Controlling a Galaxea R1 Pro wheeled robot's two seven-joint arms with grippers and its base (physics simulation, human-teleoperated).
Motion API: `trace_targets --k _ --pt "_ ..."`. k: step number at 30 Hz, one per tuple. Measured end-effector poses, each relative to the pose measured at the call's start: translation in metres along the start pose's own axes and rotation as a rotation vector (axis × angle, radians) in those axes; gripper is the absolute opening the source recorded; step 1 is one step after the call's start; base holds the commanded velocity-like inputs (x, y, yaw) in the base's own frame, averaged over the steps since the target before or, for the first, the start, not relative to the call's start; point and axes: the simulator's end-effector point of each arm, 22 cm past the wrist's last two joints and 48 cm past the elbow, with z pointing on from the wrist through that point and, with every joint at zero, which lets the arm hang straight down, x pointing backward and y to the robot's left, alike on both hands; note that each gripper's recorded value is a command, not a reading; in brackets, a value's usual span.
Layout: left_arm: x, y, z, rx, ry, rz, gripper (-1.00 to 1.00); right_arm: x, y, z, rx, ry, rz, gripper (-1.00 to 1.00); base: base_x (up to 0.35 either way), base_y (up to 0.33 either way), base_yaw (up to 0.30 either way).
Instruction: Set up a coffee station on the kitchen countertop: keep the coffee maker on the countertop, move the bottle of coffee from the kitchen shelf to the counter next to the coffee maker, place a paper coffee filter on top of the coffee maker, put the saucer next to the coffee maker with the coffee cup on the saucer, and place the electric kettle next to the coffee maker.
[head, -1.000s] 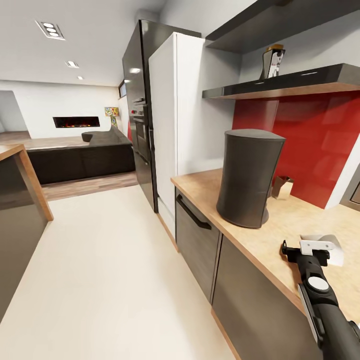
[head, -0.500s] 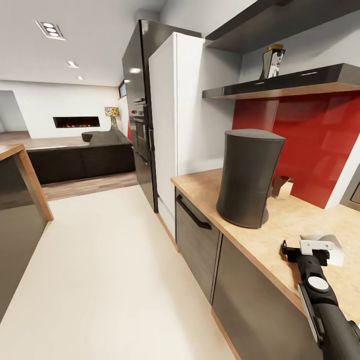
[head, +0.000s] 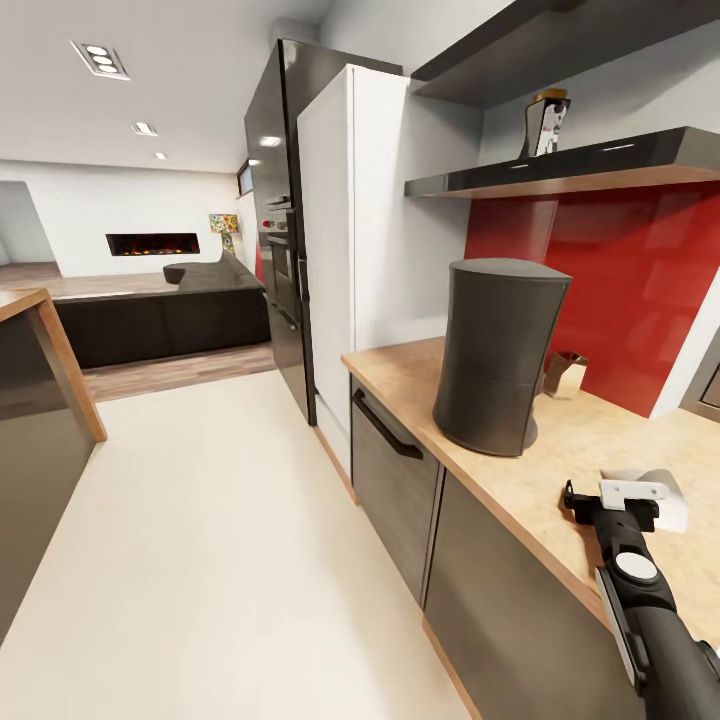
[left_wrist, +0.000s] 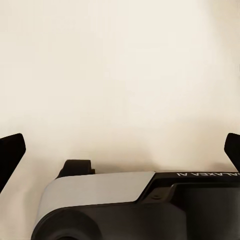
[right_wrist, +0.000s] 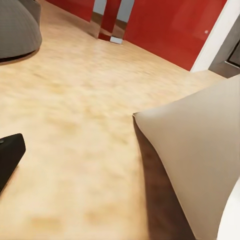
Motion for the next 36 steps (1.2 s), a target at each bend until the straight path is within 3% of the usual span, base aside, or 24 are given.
trace_targets --k 36 --pt "0.0 0.0 0.0 0.0 0.001 0.0 1.0 0.0 -0.001 0.011 0.012 0.015 0.018 1.0 0.0 0.0 0.0"
